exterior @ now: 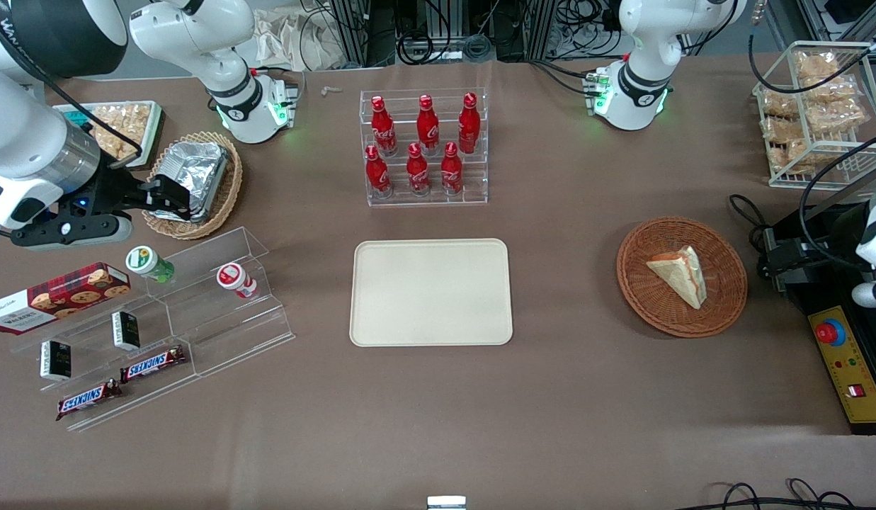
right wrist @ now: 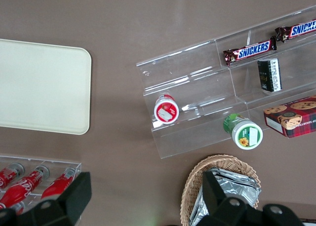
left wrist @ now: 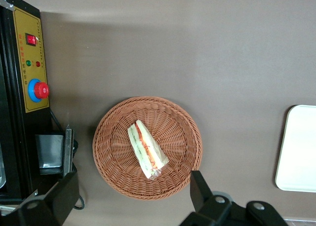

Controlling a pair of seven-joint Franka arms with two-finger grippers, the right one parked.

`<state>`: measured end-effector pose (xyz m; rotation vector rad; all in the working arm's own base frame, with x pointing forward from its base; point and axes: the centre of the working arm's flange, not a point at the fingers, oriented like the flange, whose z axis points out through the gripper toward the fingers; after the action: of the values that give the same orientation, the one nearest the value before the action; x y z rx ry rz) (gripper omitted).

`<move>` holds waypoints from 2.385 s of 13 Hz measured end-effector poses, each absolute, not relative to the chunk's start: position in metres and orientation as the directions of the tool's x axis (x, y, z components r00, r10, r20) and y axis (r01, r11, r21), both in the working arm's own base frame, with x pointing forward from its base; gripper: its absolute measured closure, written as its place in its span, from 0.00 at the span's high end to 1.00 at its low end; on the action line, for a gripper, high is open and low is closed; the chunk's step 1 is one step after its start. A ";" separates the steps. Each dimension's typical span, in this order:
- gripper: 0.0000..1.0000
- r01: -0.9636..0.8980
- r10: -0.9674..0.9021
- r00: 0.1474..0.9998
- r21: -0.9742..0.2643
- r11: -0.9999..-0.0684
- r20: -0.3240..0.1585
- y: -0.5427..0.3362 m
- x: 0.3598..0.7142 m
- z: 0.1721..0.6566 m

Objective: Place sandwich from basket to tray

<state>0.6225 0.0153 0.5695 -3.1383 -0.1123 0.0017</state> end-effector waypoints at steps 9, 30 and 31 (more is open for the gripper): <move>1.00 0.290 0.291 0.956 -0.019 -0.957 -0.046 -0.002 0.626 0.530; 1.00 0.648 0.648 0.762 -0.013 -0.762 0.018 0.003 0.549 0.311; 1.00 0.648 0.647 0.762 -0.010 -0.762 0.021 0.003 0.546 0.308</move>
<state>0.5464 0.0028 0.3084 -2.9329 -1.0780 -0.0252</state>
